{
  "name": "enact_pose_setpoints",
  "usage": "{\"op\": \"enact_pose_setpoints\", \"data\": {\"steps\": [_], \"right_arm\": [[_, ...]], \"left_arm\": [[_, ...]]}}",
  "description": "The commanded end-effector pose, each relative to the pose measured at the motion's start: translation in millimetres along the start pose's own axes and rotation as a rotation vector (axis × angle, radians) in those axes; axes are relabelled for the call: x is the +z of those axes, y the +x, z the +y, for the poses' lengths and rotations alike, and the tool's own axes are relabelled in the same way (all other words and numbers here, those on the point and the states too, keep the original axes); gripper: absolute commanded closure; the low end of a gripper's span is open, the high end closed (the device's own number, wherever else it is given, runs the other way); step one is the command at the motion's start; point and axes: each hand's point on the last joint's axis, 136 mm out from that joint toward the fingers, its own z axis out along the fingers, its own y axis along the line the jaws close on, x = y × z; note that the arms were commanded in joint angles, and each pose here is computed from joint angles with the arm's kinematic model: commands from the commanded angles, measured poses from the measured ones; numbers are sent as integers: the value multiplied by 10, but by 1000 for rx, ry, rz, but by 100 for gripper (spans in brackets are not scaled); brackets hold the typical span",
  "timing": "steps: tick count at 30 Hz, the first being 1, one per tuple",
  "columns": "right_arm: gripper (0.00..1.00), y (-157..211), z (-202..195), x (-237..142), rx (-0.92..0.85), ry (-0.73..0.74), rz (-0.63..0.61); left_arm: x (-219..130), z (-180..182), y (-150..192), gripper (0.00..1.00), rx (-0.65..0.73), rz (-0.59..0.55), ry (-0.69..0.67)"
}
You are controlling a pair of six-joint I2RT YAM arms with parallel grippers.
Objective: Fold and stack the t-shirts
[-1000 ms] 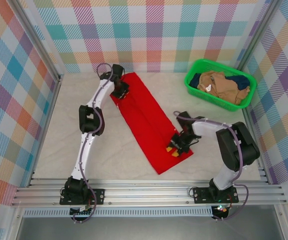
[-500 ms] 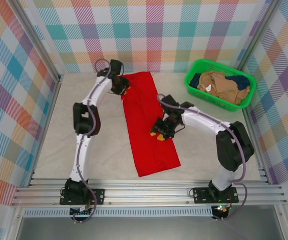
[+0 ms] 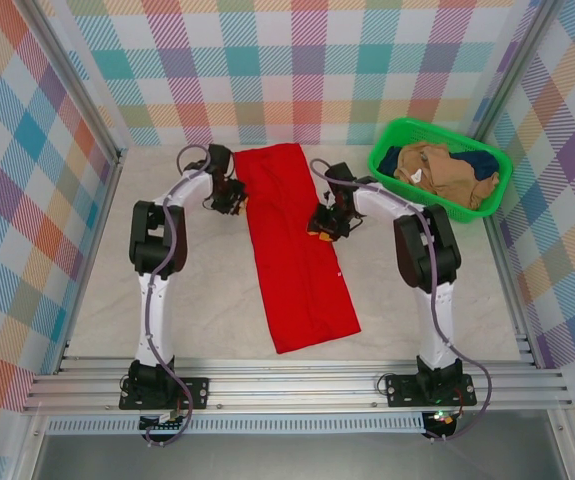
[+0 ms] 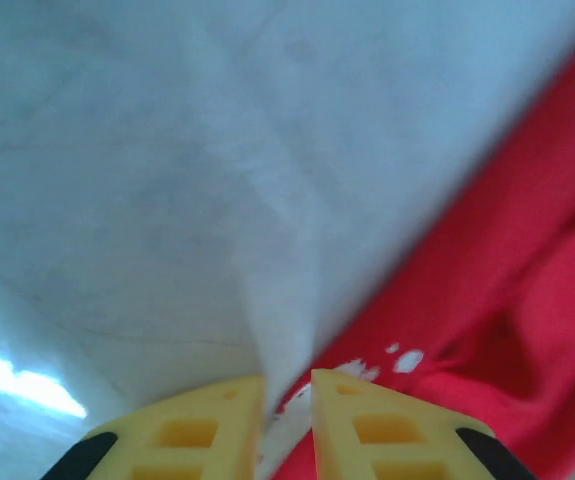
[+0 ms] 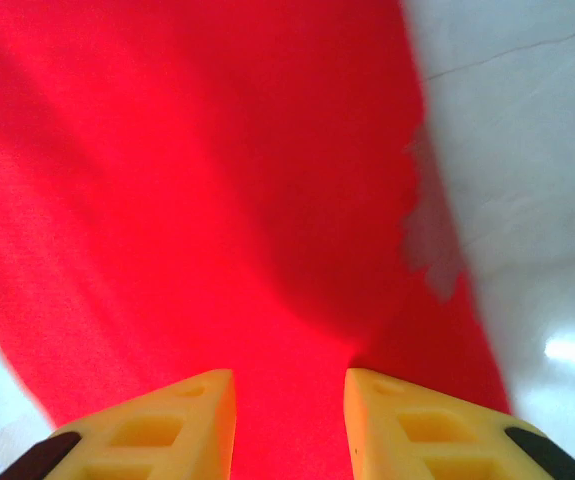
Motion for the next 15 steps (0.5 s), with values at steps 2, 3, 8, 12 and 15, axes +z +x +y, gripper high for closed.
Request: {"op": "enact_pose_setpoints", "data": {"steps": [2,3,8,12,15], "right_arm": [[66,10,4,20,14,-13,35],[66,44,-52,50,36,1,47],[67,268,-379,78,166,81,68],[66,349,-540,14,228,105,50],[66,297,-603,-7,251,113,46]], "left_arm": [[312,-53,166,79,8,44,11],[364,-59,203,79,13,52,15],[583,-138,375,79,42,95,29],[700,-233,432,79,57,110,38],[726,-285,411,79,62,107,31]]}}
